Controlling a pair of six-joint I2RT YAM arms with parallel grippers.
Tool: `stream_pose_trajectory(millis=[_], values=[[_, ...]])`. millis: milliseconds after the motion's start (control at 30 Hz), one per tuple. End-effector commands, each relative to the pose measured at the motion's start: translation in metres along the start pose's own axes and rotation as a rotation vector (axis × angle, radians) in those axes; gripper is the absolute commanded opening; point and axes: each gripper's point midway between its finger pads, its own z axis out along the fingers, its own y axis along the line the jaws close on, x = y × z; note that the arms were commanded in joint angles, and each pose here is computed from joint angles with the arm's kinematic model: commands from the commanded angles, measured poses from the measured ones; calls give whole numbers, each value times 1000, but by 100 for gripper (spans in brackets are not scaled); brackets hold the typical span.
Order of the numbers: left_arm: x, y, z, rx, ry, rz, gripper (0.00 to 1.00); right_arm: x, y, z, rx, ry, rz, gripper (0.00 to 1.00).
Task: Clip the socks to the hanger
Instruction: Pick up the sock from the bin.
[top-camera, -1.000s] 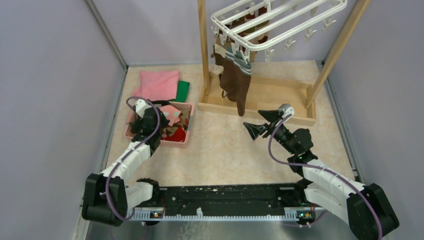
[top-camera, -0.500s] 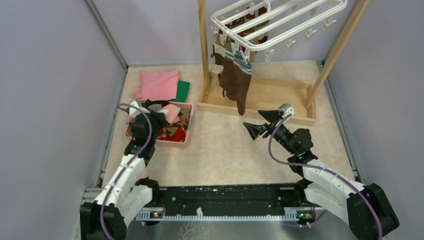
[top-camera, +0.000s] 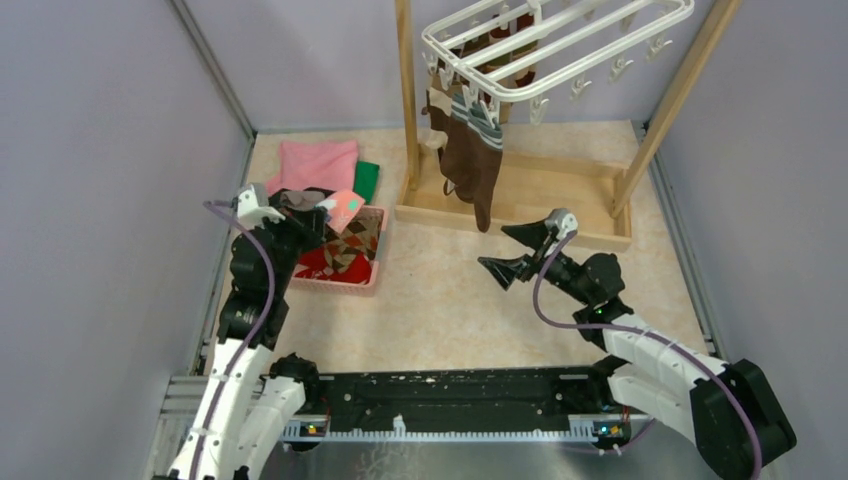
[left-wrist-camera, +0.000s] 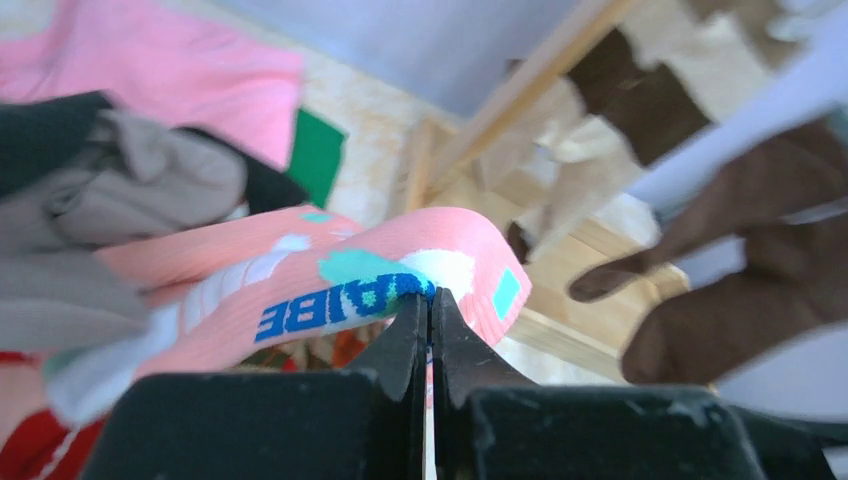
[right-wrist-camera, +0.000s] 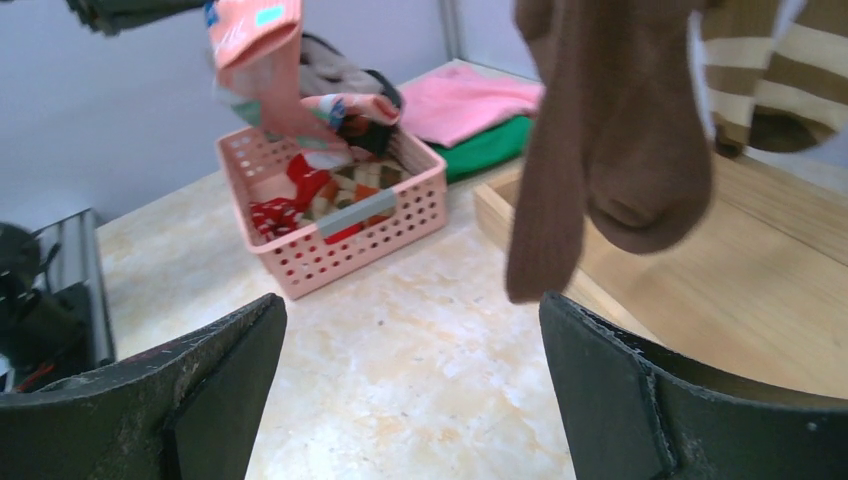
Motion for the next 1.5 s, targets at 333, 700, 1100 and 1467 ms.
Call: stream_pose_trajectory(millis=[333,700,1100,1467], values=[[-15,-120,-45,670,25,212,0,-33,61,39,-364,21,-154,95],[30,-144,-69,968,263,80,0,-7,76,26,-483,-41,-86,97],[85,-167,-86,1162,598,-28,0,-59,83,-1,-422,-247,-374,98],[114,-184,-75,1210,766,-9,0,-33,102,-3,-550,-185,-474,95]])
